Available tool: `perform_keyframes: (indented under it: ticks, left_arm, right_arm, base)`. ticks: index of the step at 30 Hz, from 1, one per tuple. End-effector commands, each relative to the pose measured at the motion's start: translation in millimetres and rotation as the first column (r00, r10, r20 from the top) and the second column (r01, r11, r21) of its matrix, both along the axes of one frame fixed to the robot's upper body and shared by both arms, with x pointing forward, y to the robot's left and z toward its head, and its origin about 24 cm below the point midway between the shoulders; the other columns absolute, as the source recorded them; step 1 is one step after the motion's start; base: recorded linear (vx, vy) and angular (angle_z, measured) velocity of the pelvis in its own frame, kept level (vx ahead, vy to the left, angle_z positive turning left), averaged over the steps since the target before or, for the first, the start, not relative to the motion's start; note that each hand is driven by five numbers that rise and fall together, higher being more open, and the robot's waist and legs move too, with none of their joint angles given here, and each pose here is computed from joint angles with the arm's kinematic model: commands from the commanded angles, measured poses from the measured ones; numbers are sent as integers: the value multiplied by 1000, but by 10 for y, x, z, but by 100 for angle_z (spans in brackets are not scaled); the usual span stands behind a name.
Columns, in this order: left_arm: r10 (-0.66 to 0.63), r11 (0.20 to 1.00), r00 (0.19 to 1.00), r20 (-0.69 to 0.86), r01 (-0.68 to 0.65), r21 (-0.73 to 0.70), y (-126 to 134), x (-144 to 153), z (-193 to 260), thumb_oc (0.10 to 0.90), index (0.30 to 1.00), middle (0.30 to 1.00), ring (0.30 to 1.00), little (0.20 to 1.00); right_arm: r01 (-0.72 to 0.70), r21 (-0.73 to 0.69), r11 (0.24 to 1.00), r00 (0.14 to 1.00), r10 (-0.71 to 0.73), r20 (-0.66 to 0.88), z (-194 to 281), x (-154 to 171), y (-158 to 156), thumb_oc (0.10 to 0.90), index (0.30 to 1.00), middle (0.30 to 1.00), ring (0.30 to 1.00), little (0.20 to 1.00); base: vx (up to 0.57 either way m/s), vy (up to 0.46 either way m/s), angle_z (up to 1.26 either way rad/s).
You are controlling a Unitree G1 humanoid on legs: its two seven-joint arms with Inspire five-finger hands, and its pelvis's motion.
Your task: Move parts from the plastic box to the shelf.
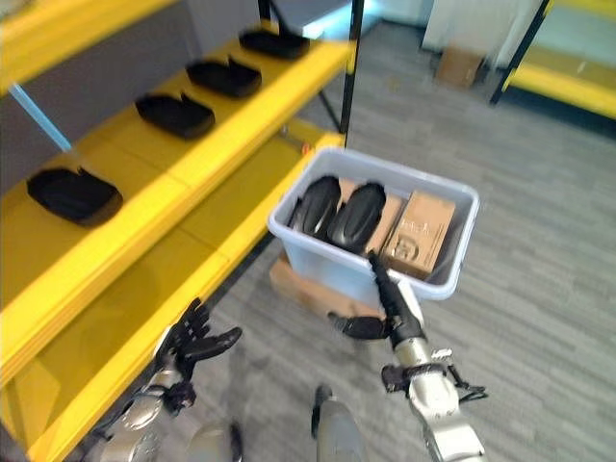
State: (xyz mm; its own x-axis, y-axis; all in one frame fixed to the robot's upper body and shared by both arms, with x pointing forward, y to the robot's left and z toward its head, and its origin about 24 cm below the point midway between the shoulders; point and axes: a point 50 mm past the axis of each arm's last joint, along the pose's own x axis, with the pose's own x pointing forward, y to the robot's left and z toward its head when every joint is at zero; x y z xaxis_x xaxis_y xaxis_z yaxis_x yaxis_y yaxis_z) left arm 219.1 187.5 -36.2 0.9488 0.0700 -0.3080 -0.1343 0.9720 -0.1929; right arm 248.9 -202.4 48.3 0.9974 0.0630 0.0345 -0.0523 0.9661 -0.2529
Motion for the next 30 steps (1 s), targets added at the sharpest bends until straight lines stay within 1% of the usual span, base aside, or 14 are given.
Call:
perform_keyframes:
  ticks: [1,3,5,8,12,14,30]
  left_arm:
    - [90,996,972,219,-90,-9,188,146,383,900,1000,1000,1000,1000]
    - [96,995,972,215,-97,-10,195,131,374,900,1000,1000,1000,1000]
    - [111,994,976,187,-109,-25,218,61,304,900,1000,1000,1000,1000]
    - [110,994,976,186,-109,-13,239,63,301,900,1000,1000,1000,1000]
    - [137,991,973,184,-137,-14,326,16,290,900,1000,1000,1000,1000]
    - [129,991,975,179,-131,-1,337,6,282,900,1000,1000,1000,1000]
    - [91,994,983,159,-99,44,378,-40,272,900,1000,1000,1000,1000]
  right_arm:
    - [-125,50,991,956,107,274,489,56,255,900,1000,1000,1000,1000]
    - [-129,57,990,956,109,273,487,48,262,900,1000,1000,1000,1000]
    - [-154,77,985,958,130,256,446,7,282,900,1000,1000,1000,1000]
    - [-170,77,982,959,147,241,412,-15,310,900,1000,1000,1000,1000]
    - [-178,91,980,965,156,212,357,-57,315,900,1000,1000,1000,1000]
    - [-178,86,980,967,158,199,331,-70,315,900,1000,1000,1000,1000]
    - [-204,84,975,966,187,178,306,-106,331,900,1000,1000,1000,1000]
  base:
    - [306,136,-154]
    - [192,97,-158]
    - [180,194,-74]
    - [118,148,-102]
    - [193,218,-40]
    - [179,207,-70]
    - [90,96,-8]
